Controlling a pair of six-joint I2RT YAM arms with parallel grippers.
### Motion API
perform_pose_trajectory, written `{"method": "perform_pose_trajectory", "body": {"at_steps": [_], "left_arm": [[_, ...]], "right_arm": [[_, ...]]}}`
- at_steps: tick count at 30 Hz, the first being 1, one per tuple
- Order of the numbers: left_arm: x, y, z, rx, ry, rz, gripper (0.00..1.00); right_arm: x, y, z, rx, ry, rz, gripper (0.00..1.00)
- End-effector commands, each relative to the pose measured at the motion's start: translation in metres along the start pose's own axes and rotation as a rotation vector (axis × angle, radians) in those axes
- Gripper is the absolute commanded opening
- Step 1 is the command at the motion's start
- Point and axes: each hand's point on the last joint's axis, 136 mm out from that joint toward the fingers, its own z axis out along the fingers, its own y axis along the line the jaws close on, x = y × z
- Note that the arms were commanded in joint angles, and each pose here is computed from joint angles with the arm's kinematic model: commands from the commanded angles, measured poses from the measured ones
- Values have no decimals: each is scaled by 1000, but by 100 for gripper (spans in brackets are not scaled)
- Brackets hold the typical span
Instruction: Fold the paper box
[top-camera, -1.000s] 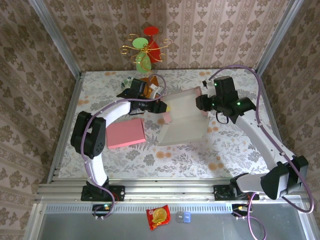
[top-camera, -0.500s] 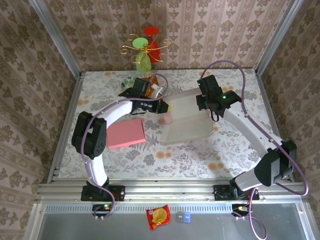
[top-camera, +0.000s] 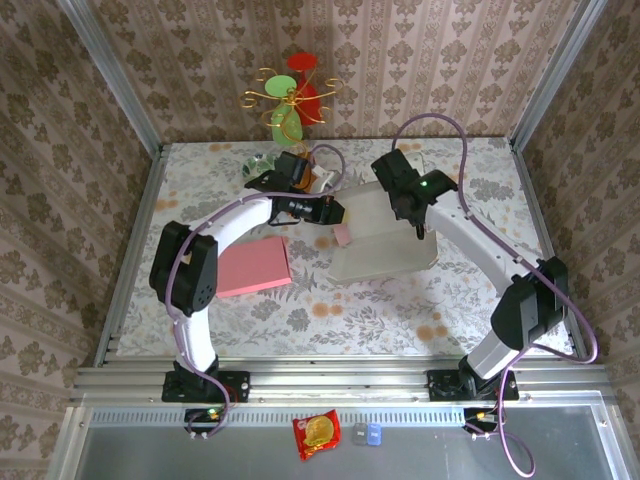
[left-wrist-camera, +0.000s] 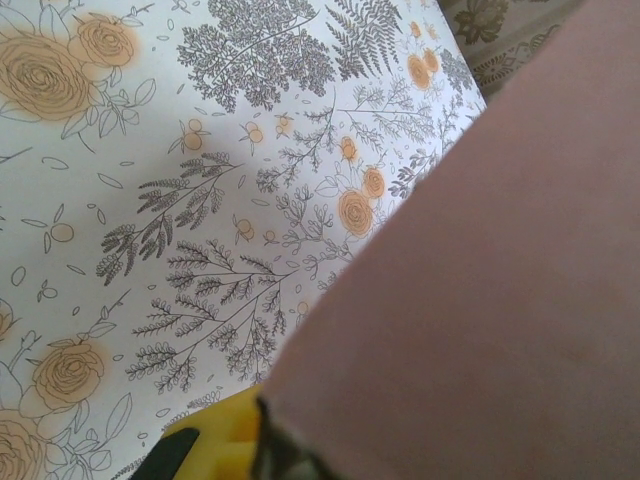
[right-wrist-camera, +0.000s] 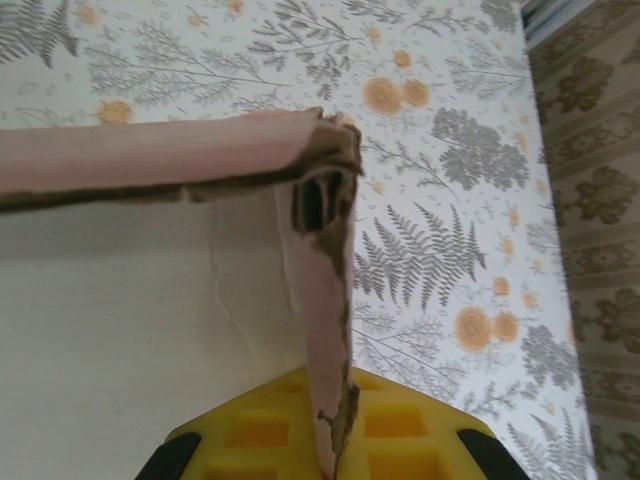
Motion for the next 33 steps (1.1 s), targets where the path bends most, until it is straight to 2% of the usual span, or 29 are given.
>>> {"method": "perform_pose_trajectory", "body": {"at_steps": [1, 4, 10, 18, 24, 26, 29, 33], "left_arm": [[-8, -1, 0, -9, -7, -6, 0], [-7, -1, 2, -13, -3, -8, 0], [-6, -1, 5, -14, 1, -12, 0], [-4, 0, 6, -18, 5, -15, 0], [-1, 1, 6, -23, 9, -17, 0], [-1, 1, 6, -25, 8, -16, 0], [-2, 2, 7, -30, 8, -17, 0], [0, 6, 10, -54, 9, -28, 0]], "right_arm": [[-2, -22, -8, 165, -4, -45, 0], [-5, -20, -12, 205, -16, -68, 0], [-5, -9, -13, 183, -16, -69, 1], [-2, -5, -9, 153, 0, -44, 15], [-1, -8, -6, 141, 14, -25, 16], [0, -7, -5, 133, 18, -21, 14], [4, -6, -4, 125, 23, -14, 0], [12, -4, -1, 117, 30, 10, 0]]}}
